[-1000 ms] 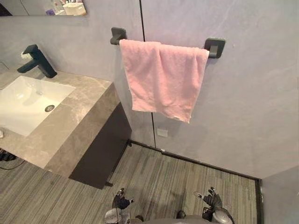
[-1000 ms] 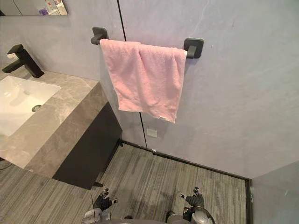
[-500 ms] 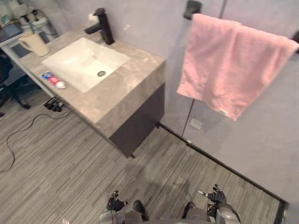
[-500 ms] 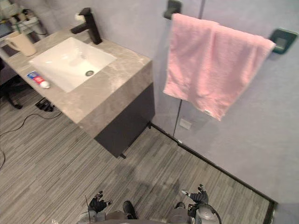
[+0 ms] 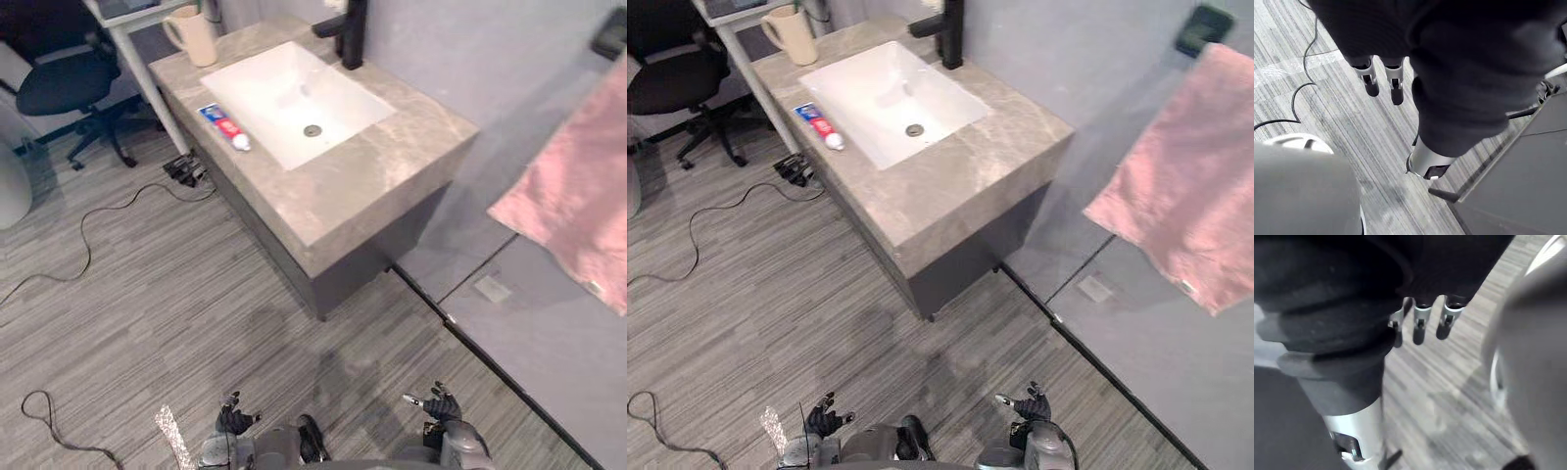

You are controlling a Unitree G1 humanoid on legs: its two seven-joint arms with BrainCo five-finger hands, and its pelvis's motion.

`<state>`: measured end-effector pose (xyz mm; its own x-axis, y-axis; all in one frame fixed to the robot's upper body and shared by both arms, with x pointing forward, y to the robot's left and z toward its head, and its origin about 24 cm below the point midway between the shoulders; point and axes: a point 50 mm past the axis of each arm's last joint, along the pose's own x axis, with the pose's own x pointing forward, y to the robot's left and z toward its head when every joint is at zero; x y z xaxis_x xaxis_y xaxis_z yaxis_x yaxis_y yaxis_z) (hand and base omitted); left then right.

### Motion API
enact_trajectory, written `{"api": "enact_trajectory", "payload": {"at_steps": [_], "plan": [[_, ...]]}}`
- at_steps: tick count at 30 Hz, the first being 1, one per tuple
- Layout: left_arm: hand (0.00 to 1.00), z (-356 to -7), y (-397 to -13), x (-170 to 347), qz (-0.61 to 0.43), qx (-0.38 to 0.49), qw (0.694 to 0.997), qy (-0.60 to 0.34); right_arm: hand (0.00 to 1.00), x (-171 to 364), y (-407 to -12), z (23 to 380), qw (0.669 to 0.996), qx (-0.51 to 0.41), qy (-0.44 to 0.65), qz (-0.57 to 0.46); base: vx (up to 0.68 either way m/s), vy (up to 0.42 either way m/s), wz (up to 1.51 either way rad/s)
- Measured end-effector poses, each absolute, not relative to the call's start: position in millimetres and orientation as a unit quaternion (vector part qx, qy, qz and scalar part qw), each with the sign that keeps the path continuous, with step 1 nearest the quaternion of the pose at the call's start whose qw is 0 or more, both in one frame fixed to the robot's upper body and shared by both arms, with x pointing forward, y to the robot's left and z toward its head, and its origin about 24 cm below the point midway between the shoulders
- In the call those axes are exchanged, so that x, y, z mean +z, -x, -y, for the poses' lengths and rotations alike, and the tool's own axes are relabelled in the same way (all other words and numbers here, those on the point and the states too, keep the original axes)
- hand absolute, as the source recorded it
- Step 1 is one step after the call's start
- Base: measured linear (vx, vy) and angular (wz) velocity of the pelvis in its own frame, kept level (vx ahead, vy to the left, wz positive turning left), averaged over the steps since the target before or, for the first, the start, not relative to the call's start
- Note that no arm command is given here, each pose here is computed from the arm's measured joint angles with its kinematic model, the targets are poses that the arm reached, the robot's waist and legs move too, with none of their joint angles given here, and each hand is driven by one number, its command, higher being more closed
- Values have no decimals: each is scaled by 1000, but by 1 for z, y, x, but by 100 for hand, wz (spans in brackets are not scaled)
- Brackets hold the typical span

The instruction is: Organize washtable

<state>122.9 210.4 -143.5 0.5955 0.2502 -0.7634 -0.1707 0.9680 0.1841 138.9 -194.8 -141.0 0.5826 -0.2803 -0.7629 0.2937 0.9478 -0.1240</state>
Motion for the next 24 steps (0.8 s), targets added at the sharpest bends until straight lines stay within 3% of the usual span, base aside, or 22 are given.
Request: {"api": "enact_trajectory", "payload": {"at_steps": [4, 7, 8, 13, 17, 19, 24], "plan": [[0, -218, -120, -145, -446, 136, 884, -42, 0, -139, -145, 186, 896, -159, -33, -412, 252, 41, 80], [0, -189, -132, -146, -429, 169, 887, 42, 0, -137, -128, 202, 892, -203, -49, -401, 1201, -21, 372], [0, -191, -132, -145, -425, 176, 887, 46, 0, -136, -129, 201, 892, -204, -51, -400, 565, -84, 48], [0, -191, -137, -141, -410, 184, 891, 55, 0, -146, -112, 205, 853, -254, -94, -446, 439, -11, -48], [0, -186, -144, -138, -402, 180, 896, 61, 0, -148, -97, 209, 846, -270, -91, -451, 152, 171, -74], [0, -168, -142, -142, -415, 169, 890, 82, 0, -147, -84, 221, 840, -288, -80, -453, 84, 316, -36], [0, -169, -135, -144, -424, 161, 889, 69, 0, -156, -55, 204, 811, -303, -104, -490, -1, 212, 10]]}}
